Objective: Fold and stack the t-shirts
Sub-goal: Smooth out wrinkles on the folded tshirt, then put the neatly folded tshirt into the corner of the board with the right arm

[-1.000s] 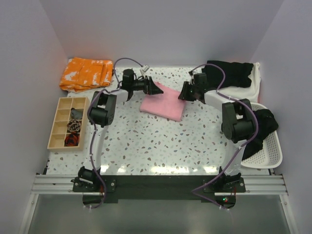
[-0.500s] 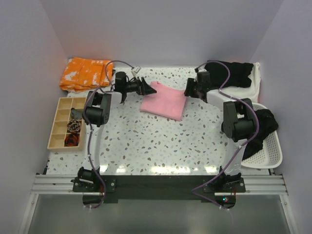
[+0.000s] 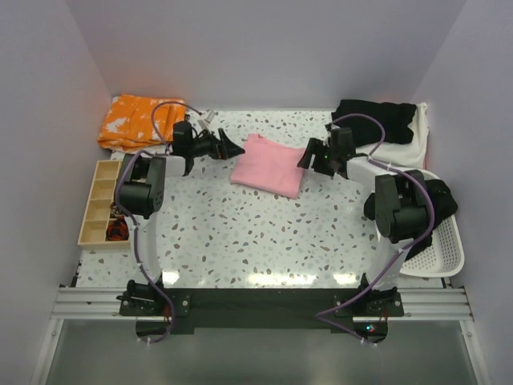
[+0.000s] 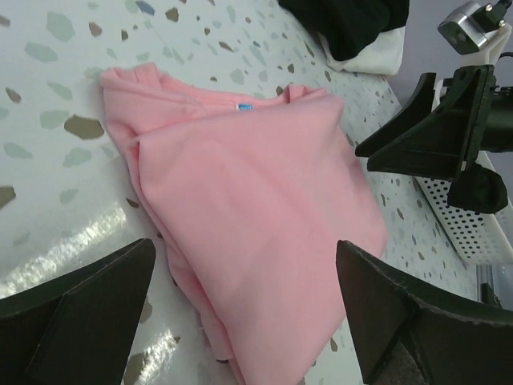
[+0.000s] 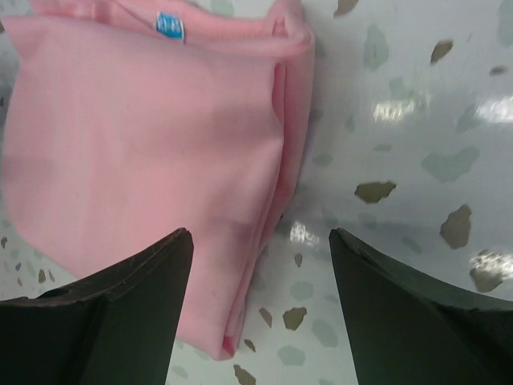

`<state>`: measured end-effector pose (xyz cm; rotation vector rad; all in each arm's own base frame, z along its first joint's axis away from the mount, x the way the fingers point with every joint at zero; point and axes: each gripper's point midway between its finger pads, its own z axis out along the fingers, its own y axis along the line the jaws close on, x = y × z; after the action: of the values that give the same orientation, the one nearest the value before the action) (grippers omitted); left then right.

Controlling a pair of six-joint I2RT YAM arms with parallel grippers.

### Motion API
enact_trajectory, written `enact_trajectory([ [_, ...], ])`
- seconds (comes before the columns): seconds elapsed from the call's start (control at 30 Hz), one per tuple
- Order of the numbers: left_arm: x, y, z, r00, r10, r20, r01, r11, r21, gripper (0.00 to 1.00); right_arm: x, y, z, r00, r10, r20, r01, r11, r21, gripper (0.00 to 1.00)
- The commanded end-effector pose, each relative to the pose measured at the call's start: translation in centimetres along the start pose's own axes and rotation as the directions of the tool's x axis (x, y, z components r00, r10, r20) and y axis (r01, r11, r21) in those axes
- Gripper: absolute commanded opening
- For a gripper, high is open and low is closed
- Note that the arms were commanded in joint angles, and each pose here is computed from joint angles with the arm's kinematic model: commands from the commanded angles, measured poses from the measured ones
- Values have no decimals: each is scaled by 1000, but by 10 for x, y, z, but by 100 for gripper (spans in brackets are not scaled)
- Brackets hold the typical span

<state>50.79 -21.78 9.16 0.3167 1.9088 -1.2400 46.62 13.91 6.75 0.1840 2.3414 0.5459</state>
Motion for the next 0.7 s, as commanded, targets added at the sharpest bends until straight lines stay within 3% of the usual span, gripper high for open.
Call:
enact_trajectory([
  [0.0,17,-1,-8,1000,4,-10,-4,1000,-16,100,23,16,-5,992,112,-62,-118,987,-107,73],
  [0.23,56,-5,-14,997,-42,-61,40,999,-35,100,56,17,3,973,180,-142,-201,968,-152,74],
  [0.5,112,-43,-13,984,-92,-154,92,996,-4,100,50,20,26,971,160,-177,-192,964,-185,74],
  [0.67,125,-59,-26,981,-102,-165,102,995,-8,100,45,21,35,974,134,-183,-168,968,-186,73],
])
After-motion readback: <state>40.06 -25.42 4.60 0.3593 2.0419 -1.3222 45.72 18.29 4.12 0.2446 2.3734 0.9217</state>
